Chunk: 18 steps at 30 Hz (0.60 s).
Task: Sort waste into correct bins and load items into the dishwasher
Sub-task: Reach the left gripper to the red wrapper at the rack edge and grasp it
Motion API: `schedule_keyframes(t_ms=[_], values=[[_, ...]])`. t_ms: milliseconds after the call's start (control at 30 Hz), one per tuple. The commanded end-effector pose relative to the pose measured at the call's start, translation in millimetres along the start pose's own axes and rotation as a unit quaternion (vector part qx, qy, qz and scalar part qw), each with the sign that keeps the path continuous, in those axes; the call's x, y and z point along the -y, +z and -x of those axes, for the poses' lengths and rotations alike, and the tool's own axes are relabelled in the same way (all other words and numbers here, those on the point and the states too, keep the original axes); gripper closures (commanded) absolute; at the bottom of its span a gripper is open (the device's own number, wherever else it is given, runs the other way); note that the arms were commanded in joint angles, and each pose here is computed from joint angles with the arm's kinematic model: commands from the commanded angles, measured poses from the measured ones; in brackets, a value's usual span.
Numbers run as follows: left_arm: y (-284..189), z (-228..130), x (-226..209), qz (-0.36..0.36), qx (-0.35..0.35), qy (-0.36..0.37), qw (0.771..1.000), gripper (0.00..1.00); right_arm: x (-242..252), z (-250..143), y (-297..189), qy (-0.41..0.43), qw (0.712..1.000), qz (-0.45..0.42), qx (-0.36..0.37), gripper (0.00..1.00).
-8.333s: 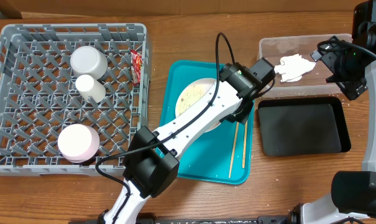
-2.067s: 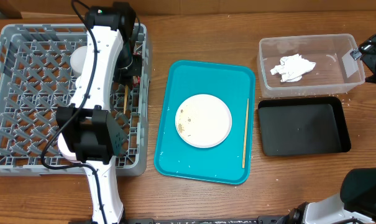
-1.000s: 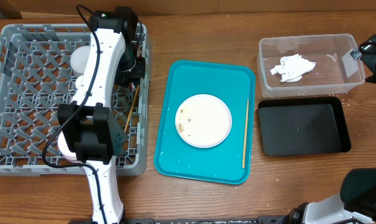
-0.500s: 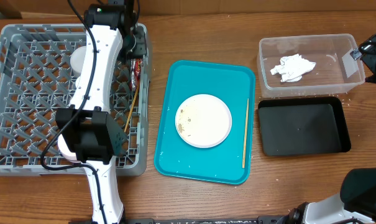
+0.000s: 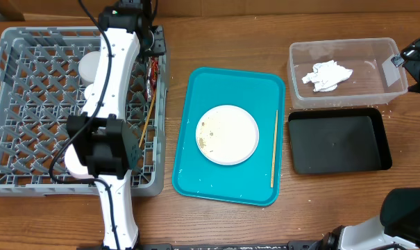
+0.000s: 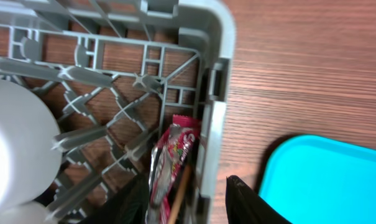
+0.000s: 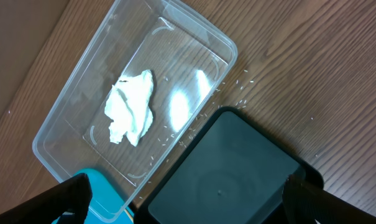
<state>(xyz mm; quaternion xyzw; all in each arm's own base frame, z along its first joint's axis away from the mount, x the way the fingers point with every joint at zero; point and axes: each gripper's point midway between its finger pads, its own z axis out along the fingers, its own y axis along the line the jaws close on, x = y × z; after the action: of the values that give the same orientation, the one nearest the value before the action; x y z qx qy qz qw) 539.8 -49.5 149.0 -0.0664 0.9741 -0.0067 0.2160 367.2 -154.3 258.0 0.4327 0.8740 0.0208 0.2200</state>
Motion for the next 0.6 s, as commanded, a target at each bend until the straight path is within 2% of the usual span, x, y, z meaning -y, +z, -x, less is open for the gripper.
schedule_keyframes(t_ms=[0, 300, 567], values=[[21, 2, -4, 0.017, -0.002, -0.001, 1.000, 0.57, -3, 4, -11, -0.002, 1.000, 0.011, 0.014, 0.00], [35, -1, -7, 0.025, -0.008, 0.021, 0.999, 0.56, -3, 4, -11, -0.002, 1.000, 0.011, 0.014, 0.00], [66, -22, -11, 0.036, -0.052, 0.027, 0.998, 0.57, -3, 4, -11, -0.002, 1.000, 0.011, 0.014, 0.00]])
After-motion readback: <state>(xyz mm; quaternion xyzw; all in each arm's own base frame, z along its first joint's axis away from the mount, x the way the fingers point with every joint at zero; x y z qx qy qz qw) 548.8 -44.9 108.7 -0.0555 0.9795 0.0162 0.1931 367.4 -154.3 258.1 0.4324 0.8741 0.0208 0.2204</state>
